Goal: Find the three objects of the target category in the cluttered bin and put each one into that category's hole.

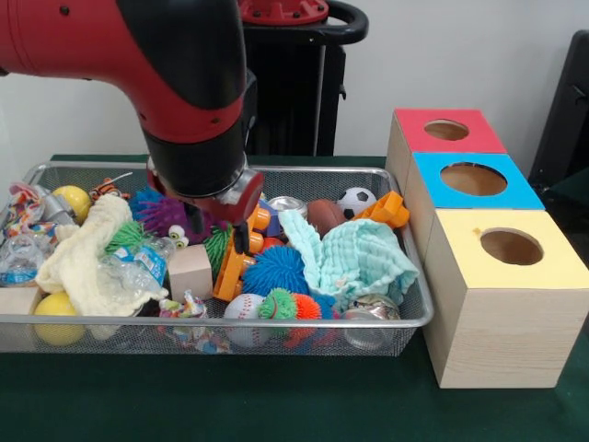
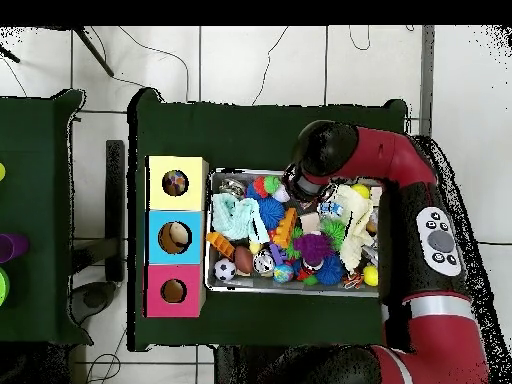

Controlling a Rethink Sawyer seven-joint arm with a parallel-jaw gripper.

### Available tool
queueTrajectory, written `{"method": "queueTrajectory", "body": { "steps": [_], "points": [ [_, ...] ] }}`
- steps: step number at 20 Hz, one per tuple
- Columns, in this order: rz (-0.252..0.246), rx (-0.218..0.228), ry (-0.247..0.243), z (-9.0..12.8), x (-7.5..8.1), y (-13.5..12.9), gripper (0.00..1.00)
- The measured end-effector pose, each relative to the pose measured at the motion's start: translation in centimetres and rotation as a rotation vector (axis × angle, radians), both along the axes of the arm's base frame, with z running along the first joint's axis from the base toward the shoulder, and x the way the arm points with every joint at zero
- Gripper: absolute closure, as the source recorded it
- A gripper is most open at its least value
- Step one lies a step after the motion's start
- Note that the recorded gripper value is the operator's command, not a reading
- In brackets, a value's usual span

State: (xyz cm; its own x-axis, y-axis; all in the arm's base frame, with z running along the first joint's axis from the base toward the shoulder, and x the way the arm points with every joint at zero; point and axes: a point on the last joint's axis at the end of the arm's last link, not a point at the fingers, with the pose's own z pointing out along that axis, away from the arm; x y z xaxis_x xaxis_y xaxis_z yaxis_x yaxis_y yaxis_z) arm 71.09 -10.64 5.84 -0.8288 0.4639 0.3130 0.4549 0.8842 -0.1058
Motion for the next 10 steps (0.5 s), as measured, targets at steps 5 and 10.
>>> {"method": "queueTrajectory", "body": {
  "steps": [5,10],
  "points": [
    [0.001,-0.014,-0.045,-2.0,-1.1,-1.3,0.0],
    [-0.01,-0.021,-0.041,-4.1,-3.2,-3.6,0.0]
  ]
}}
